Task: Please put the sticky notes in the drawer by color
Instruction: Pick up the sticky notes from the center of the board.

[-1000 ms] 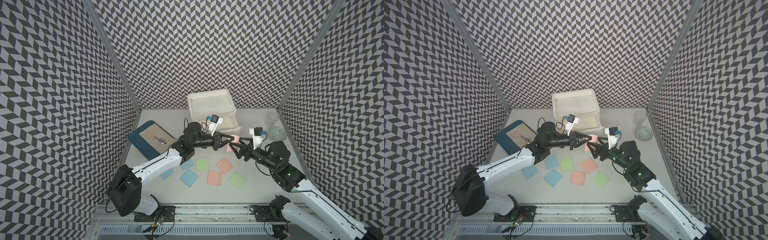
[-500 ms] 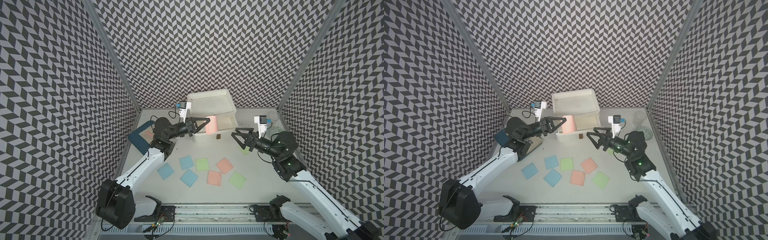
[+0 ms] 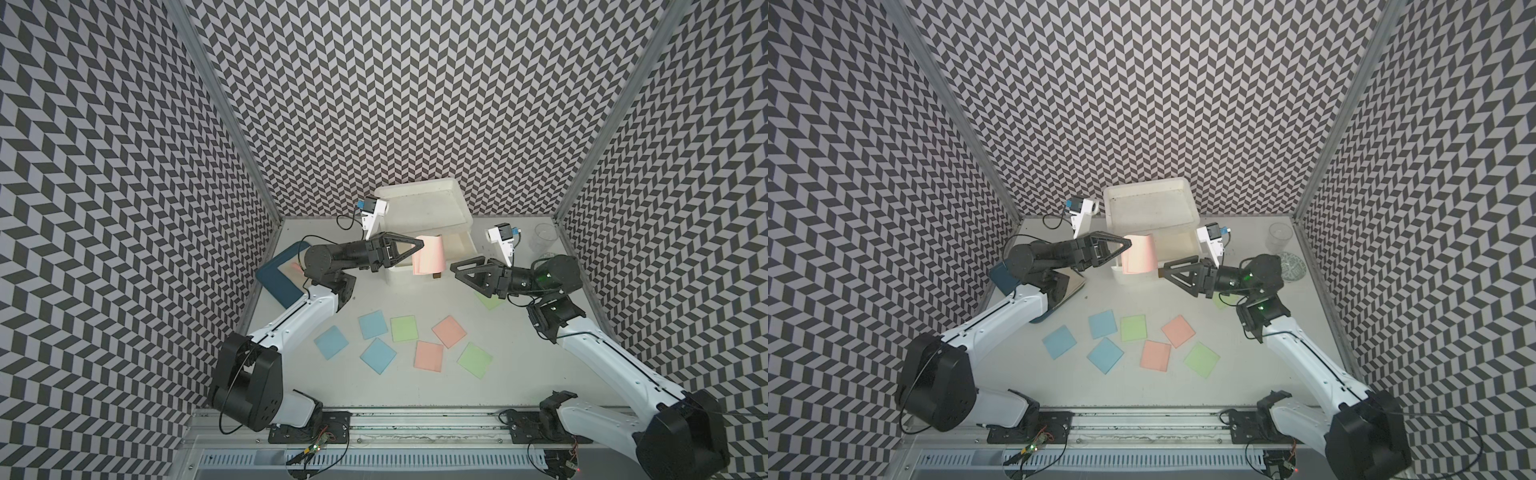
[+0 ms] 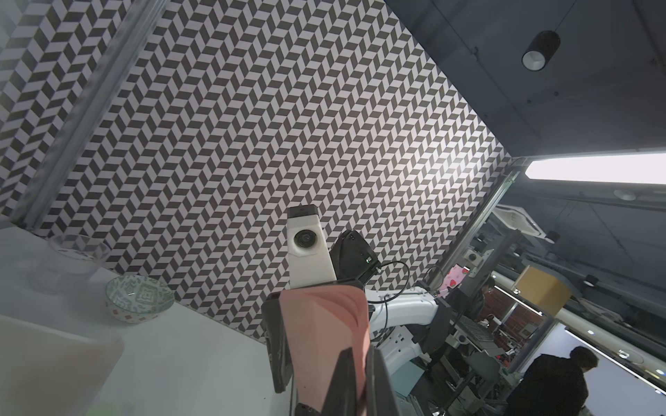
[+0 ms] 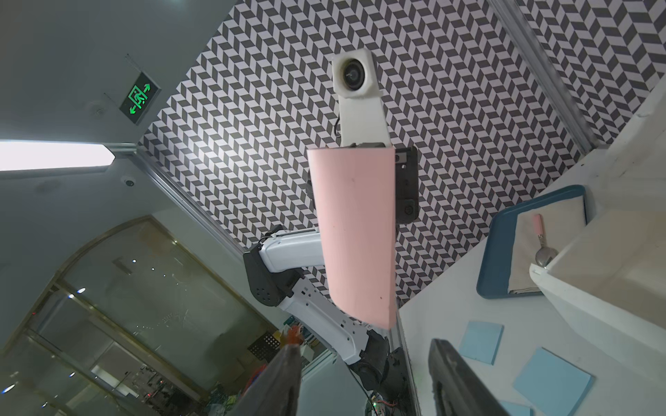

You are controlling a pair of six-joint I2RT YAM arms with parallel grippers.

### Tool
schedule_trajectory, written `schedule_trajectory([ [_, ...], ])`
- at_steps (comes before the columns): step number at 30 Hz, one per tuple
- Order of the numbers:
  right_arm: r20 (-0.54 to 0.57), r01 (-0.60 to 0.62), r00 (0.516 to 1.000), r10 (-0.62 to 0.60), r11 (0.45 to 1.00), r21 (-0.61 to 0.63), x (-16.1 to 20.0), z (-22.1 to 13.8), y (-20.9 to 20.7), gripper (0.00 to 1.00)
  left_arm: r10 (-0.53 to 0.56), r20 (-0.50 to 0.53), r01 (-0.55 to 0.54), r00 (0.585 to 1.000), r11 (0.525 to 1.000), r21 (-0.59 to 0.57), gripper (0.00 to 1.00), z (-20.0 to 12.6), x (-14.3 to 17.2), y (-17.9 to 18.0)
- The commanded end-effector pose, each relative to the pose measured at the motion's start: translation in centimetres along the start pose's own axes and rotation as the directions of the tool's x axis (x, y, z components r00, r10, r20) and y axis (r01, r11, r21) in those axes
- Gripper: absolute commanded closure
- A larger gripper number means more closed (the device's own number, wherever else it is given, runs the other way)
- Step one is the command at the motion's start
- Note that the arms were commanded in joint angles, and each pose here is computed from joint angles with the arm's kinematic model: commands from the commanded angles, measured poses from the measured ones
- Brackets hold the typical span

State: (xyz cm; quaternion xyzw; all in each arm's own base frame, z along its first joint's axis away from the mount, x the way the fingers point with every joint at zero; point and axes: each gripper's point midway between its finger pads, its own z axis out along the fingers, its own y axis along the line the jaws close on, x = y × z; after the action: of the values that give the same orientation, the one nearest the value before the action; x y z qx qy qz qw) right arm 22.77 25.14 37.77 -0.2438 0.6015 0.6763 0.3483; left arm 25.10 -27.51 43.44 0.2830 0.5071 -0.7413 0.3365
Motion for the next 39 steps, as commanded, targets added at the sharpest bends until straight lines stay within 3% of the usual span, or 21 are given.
schedule_trajectory([
  [1,0.012,0.073,0.997,-0.072,0.996,-0.06,-1.1,0.0,1.9,0.42,0.011,0.02,-0.013,1.0,0.995,0.095,1.0,0.0,-0.3,-1.8],
  [11,0.019,0.03,0.999,-0.028,0.996,-0.079,-1.4,0.8,0.1,0.45,0.007,-0.012,-0.005,1.0,0.987,0.162,1.0,1.3,0.2,-2.3],
  [19,0.032,0.026,0.999,-0.022,0.993,-0.112,-1.9,0.9,0.6,0.57,0.027,-0.029,-0.024,0.999,0.994,0.105,1.0,1.7,0.3,-1.8],
  [26,0.019,0.029,0.999,-0.027,0.99,-0.137,-1.3,0.6,2.3,0.57,0.019,-0.033,-0.017,0.999,0.998,0.054,1.0,1.7,0.3,-0.5],
  [34,0.017,0.034,0.999,-0.032,0.99,-0.136,-1.1,0.6,2.6,0.73,0.016,-0.033,-0.014,0.999,0.999,0.047,1.0,1.7,0.2,-0.3],
  [39,0.006,0.025,1.0,-0.025,0.989,-0.145,-0.9,0.6,2.5,0.9,0.019,-0.038,-0.018,0.999,1.0,0.019,0.97,1.6,0.2,0.0],
])
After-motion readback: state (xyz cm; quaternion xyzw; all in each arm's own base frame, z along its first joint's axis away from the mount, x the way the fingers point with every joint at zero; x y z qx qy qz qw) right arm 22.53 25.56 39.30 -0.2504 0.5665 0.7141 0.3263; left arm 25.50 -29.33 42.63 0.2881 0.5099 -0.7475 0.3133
